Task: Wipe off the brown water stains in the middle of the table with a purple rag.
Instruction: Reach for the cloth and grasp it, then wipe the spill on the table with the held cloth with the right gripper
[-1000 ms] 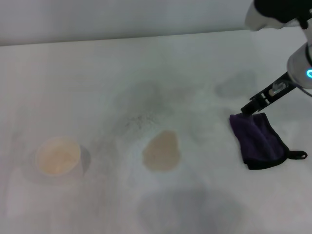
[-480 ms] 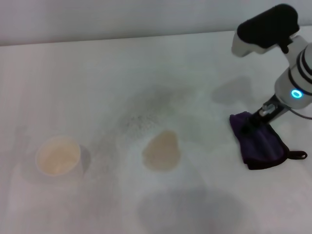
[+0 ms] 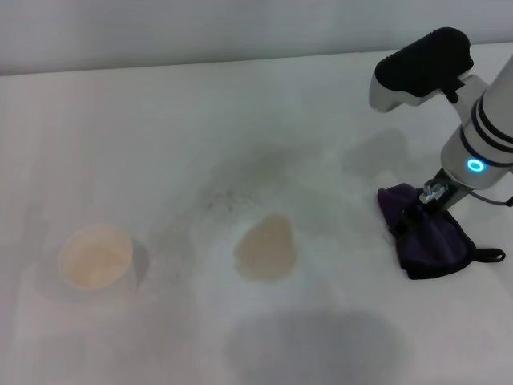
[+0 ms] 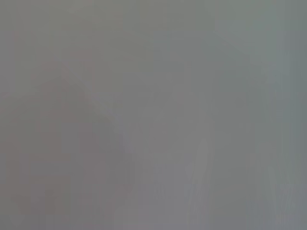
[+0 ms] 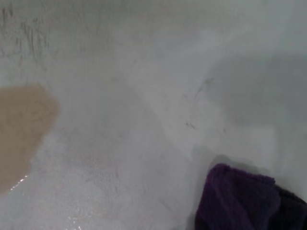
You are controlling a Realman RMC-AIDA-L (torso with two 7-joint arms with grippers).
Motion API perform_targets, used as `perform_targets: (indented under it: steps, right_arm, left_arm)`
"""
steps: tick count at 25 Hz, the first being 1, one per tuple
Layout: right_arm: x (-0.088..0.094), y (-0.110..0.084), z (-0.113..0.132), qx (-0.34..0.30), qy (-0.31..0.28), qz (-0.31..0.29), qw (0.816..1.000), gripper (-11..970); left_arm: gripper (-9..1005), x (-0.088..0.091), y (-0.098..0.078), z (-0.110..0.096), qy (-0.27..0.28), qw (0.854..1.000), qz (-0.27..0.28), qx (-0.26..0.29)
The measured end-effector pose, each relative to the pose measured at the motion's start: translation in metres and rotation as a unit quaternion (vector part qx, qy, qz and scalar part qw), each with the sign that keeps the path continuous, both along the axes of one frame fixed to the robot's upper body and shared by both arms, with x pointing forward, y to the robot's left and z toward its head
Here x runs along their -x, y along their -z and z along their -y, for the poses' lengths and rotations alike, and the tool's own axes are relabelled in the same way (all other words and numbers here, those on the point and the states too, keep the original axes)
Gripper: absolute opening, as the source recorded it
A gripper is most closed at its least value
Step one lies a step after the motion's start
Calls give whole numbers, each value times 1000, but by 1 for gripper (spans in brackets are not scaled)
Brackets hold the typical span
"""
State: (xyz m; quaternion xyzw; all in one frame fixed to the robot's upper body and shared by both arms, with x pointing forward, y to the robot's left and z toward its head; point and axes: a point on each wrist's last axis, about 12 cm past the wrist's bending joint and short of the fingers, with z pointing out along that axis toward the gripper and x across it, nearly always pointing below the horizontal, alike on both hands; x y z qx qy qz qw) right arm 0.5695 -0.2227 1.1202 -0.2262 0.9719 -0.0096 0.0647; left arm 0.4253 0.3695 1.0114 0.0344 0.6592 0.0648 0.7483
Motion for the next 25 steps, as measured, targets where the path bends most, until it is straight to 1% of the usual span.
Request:
perform_targets:
  steps: [4, 8, 10, 16, 21, 25]
  right_arm:
    - [-1, 4, 2, 3, 1, -4, 1000, 678]
    - [-2, 4, 1, 4, -1, -3, 1000, 675]
    - [-3, 4, 0, 6, -2, -5, 1000, 493]
    - [-6, 9, -1, 13, -3, -19, 1000, 417]
    - [-8, 9, -2, 12, -10, -15, 1000, 208]
    - [-10, 7, -4, 7, -15, -7, 1000, 171]
  left_arm:
    - [892, 0, 0, 0, 0, 1000, 0, 0]
    - [892, -1, 0, 0, 1, 1000, -1, 0]
    - [892, -2, 0, 0, 0, 1000, -2, 0]
    - [892, -4, 0, 2, 3, 1000, -2, 1]
    - [891, -3, 1, 2, 2, 1000, -4, 1]
    - [891, -3, 1, 2, 2, 1000, -4, 1]
